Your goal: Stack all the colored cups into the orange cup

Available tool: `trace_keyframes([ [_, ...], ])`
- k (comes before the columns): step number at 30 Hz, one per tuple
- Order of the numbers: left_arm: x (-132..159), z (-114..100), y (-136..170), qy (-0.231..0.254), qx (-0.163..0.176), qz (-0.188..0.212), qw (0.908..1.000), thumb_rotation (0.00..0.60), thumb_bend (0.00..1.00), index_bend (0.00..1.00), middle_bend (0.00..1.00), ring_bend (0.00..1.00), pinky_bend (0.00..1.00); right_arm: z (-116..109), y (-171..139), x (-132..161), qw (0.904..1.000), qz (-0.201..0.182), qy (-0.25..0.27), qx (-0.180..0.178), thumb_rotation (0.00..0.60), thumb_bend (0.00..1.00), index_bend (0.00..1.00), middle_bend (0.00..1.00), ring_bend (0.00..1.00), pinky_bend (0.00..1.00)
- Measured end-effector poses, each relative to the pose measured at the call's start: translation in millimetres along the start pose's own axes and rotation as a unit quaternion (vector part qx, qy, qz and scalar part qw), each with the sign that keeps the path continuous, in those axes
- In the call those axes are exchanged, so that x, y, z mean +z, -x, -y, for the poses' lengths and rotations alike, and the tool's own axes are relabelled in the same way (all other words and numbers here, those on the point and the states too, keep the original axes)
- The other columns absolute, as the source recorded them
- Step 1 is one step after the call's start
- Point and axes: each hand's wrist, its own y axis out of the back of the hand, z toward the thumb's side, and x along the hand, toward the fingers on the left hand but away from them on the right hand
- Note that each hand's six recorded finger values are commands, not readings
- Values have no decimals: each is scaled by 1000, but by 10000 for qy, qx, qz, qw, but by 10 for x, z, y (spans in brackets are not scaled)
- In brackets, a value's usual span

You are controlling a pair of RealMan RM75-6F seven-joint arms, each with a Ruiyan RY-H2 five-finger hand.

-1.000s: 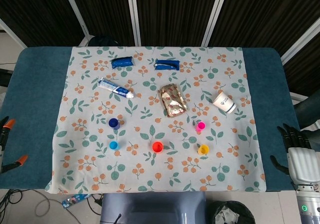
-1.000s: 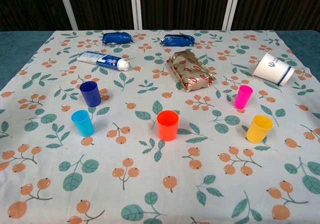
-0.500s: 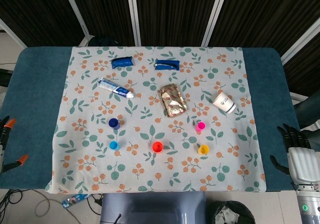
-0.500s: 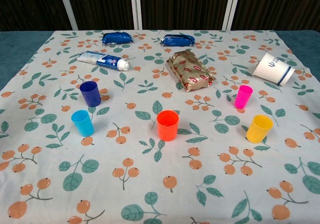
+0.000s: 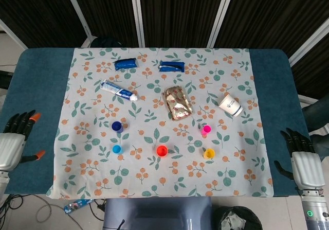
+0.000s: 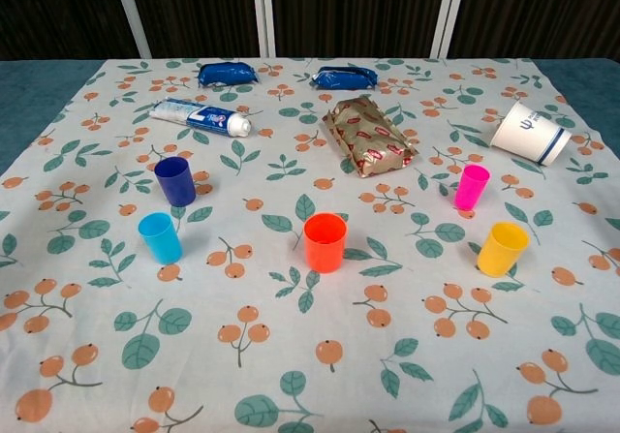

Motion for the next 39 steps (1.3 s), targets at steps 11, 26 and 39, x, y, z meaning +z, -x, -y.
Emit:
trace_keyframes([
  [11,536,-60,-942,-247,-1028,411,9935,600,103,145,3,0,35,-6,-14,17,9999,83,13,-59,600,329,109,95,99,137],
  [26,1351,452,-1398,-583,-1655,720,9818,600,103,187,4,0,35,-44,-22,-45,9998,159,8,-108,600,329,109,95,99,137],
  [39,1785,867,-1543,-776,-1693,699,9800,600,134,259,32,0,38,-82,-25,-98,9996,239,35,-174,600,329,109,95,99,137],
])
